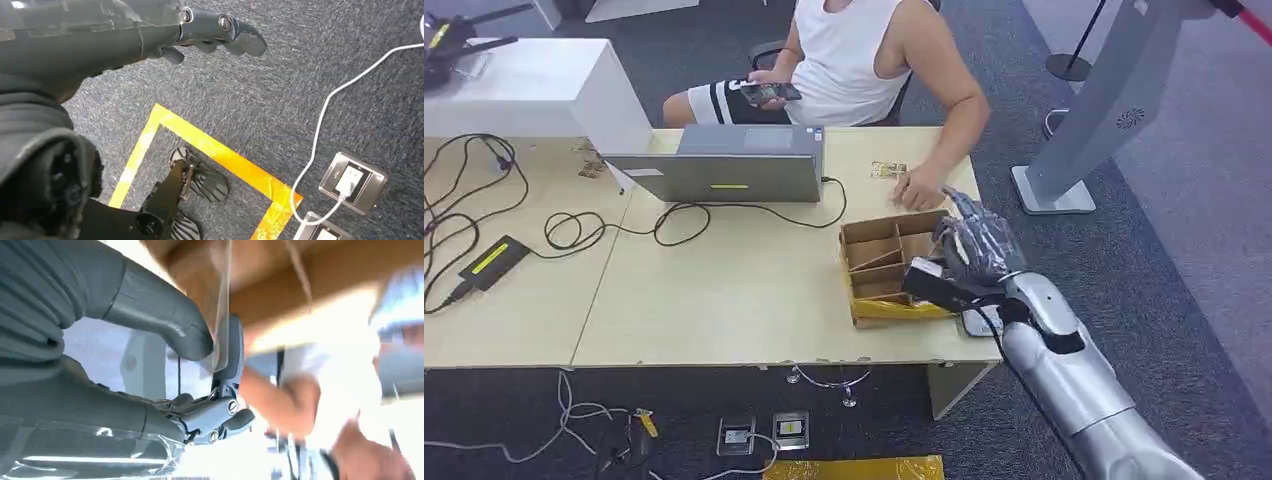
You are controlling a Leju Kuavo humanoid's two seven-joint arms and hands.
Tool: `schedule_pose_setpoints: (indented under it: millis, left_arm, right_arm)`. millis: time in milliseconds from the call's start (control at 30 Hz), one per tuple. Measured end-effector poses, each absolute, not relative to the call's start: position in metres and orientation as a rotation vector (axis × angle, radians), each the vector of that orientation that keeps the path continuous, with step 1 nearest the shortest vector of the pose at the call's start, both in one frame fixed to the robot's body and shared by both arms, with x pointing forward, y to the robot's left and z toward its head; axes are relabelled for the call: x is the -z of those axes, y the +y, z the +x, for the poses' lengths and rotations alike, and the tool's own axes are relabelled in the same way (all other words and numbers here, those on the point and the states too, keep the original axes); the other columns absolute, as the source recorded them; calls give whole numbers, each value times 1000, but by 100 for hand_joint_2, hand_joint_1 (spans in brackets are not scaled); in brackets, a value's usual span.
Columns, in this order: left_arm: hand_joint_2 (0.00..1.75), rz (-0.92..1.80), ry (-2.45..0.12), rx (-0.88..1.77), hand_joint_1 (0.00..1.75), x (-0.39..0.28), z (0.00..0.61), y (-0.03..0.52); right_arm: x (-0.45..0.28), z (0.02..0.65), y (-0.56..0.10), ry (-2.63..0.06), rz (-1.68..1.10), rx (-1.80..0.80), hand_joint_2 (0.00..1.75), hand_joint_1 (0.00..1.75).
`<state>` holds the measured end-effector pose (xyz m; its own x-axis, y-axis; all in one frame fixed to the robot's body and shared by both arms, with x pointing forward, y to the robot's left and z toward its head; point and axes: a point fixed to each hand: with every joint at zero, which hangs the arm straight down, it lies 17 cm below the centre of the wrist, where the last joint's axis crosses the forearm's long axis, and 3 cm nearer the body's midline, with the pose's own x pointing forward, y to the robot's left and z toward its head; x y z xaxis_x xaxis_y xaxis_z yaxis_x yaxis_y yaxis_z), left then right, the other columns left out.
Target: Pass the card to the sensor for recognition and then transmit it.
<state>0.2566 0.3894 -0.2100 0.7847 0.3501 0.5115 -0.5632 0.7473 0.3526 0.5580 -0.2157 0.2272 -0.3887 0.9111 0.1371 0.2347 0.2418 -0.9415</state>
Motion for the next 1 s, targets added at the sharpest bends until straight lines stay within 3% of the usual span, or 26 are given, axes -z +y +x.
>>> schedule_pose_setpoints:
  millis: [333, 567, 1000]
  left_arm:
    - [0, 521, -433, -511, 0, 209, 258, 387]
    - [0, 512, -429, -498, 0, 209, 262, 383]
    - [0, 499, -461, -463, 0, 201, 282, 378]
  right_arm:
    - [-352, 584, -226, -1980, -1204, -1073, 175, 175]
    - [-395, 599, -220, -2050, -1208, -1074, 175, 175]
    - [-355, 646, -240, -1840, -1201, -1144, 175, 175]
